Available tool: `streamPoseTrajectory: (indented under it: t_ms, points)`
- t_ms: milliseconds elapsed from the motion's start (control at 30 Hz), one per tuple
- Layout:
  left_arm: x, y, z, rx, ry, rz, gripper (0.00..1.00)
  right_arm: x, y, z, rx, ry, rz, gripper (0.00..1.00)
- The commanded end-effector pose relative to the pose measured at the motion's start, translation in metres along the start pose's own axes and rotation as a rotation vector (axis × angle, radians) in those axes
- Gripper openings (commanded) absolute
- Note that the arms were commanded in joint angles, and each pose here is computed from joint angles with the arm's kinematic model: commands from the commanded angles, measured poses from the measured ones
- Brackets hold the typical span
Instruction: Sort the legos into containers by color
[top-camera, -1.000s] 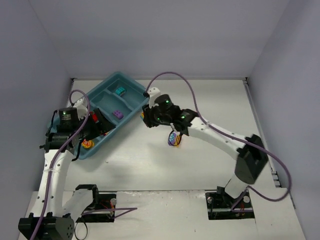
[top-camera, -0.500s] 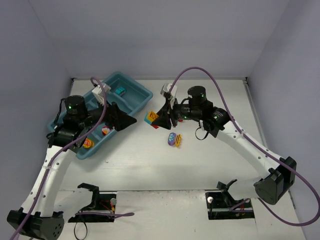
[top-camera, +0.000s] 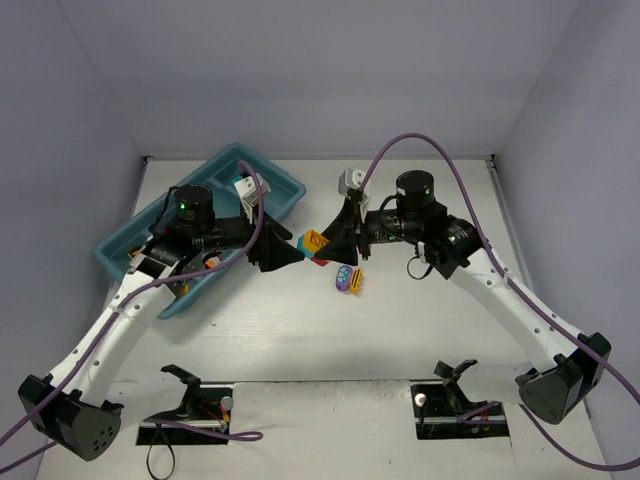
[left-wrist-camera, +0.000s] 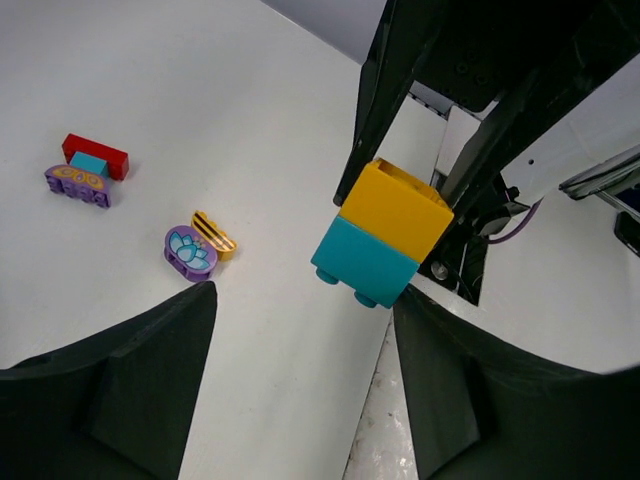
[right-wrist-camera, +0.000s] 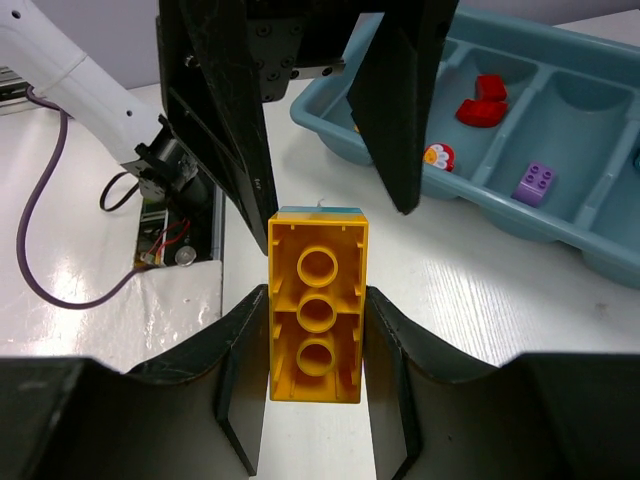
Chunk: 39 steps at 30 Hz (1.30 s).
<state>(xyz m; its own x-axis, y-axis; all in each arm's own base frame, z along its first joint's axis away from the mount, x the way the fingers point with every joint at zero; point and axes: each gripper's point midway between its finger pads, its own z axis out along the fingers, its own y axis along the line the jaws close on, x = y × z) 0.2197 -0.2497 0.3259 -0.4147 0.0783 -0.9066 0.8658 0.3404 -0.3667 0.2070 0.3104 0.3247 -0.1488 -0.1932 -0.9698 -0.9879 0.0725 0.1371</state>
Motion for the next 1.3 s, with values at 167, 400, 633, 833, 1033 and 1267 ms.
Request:
streamPoseTrajectory:
  t_ms: [167,400,633,833,1033,1267]
  points:
    - [-0.034,-0.026,0.004,0.141,-0.069,0.19,0.57,-0.027,0.019,-0.009,-0.076,-0.074,-0.085,0.0]
    - [-0.026,-0.036,0.012,0.251,-0.03,0.165,0.5,-0.025,0.017,-0.007,-0.087,-0.068,-0.08,0.0]
    - [-0.018,-0.034,0.015,0.275,-0.004,0.165,0.05,-0.026,0.014,-0.008,-0.089,-0.069,-0.085,0.0]
    - [-0.015,-0.035,0.014,0.289,-0.007,0.192,0.0,-0.019,0.013,-0.011,-0.113,-0.066,-0.064,0.0]
    - [-0.005,-0.025,0.016,0.282,0.017,0.179,0.0,-0.017,0.001,-0.028,-0.066,-0.077,-0.049,0.0]
    - [-0.004,0.01,0.008,0.158,0.009,0.131,0.0,-0.015,-0.019,-0.048,0.062,-0.086,-0.035,0.0]
